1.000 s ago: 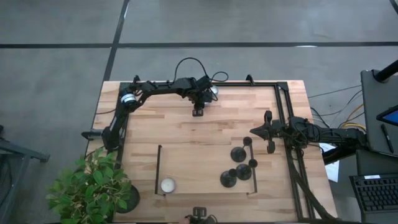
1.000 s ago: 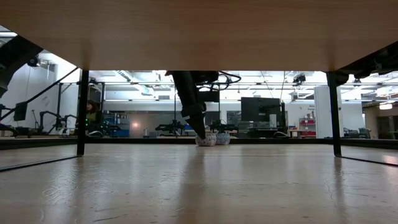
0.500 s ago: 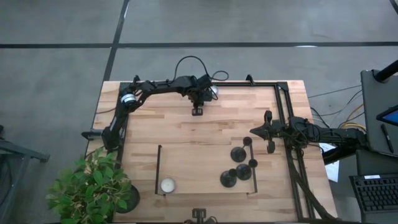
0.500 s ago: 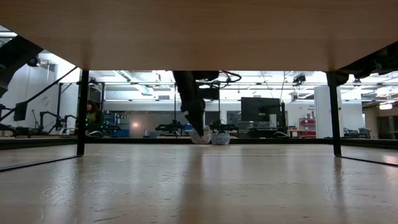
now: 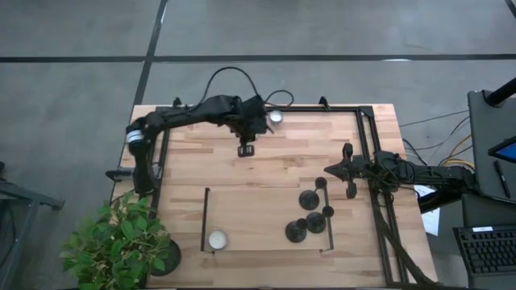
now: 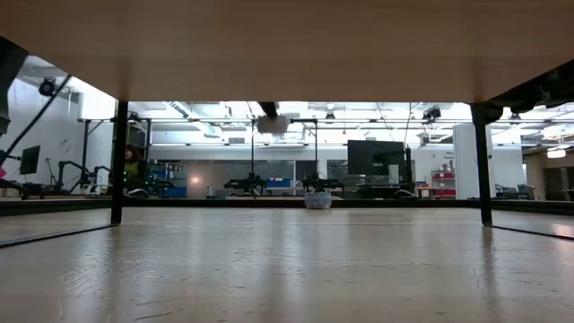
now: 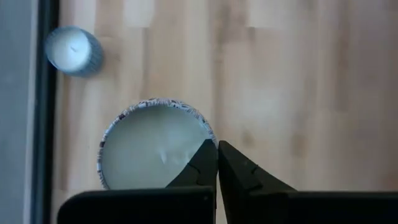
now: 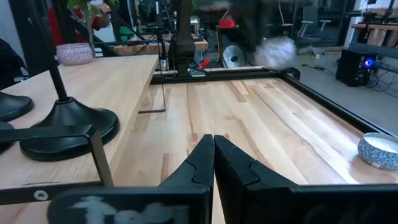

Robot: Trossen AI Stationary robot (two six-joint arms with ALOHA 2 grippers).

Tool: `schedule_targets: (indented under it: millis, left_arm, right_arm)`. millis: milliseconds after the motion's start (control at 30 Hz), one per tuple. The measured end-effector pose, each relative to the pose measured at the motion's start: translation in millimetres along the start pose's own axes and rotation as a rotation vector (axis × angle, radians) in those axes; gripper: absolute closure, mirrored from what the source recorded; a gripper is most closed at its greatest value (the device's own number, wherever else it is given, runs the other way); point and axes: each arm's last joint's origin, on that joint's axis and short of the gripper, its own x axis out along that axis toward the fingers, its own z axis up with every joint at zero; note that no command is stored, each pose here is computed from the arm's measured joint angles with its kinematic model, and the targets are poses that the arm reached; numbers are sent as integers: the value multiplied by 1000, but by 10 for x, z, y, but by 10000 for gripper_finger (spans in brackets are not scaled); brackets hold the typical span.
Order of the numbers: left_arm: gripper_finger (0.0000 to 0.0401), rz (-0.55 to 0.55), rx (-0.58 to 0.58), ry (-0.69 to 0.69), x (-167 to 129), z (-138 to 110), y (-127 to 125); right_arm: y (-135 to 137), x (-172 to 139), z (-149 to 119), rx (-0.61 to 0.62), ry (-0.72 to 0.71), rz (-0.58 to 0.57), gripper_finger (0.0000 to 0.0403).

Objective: Pick & Place candle stick holders
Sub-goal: Put the white scented candle on the shelf aligned with the pink scented candle

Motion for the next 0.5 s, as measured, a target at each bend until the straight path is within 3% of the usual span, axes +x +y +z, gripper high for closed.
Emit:
schedule_targets:
  millis: [267,500]
  left_arm:
    - [401,-84,-133,-26,-652,-135,-599]
    - [401,-187,-224,12,-903,-239,-1202]
  right_arm:
    - [0,0,0,0,0,0,394]
    - [0,0,0,0,0,0,394]
